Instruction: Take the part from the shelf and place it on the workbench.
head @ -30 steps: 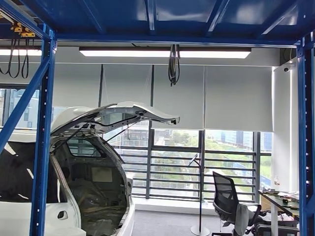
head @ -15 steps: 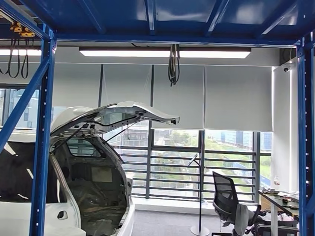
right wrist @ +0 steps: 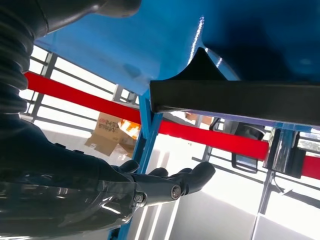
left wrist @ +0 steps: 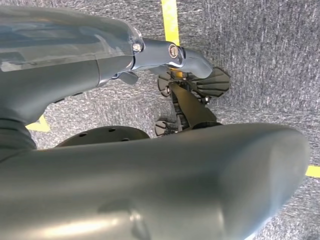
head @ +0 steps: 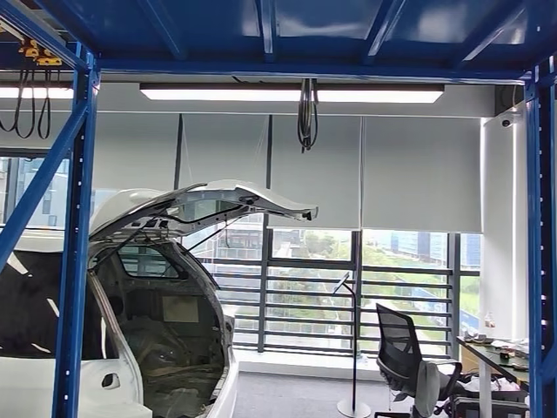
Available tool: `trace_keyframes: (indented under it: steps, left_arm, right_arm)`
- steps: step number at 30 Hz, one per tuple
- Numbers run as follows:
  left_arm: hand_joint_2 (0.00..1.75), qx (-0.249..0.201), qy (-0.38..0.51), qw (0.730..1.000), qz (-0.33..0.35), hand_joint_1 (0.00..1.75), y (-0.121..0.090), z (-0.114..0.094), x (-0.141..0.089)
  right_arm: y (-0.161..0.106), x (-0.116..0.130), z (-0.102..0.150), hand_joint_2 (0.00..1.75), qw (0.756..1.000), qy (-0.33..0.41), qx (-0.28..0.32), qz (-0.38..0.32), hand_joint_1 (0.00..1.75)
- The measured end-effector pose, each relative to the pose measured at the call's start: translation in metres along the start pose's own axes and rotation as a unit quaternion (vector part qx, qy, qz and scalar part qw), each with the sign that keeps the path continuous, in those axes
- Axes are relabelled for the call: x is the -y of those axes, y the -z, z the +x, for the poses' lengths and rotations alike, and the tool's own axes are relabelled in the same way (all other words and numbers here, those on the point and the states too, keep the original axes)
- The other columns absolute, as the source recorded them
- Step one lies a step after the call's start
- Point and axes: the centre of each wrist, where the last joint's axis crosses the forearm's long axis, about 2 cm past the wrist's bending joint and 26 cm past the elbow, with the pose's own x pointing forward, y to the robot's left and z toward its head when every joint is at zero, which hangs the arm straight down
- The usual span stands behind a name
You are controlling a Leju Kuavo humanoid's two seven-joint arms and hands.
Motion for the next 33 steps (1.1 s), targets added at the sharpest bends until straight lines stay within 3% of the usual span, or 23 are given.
trace_keyframes:
  steps: [14,33]
  left_arm:
    - [0.00,-0.002,0.004,1.000,-0.004,0.00,0.000,0.000,0.000]
    - [0.00,-0.005,0.023,1.000,-0.015,0.00,0.000,0.000,0.002]
  right_arm:
    - [0.004,0.007,-0.004,1.75,1.000,0.006,-0.007,-0.005,0.00]
    - [0.034,-0.003,-0.007,1.75,0.999,0.005,-0.026,0.022,0.00]
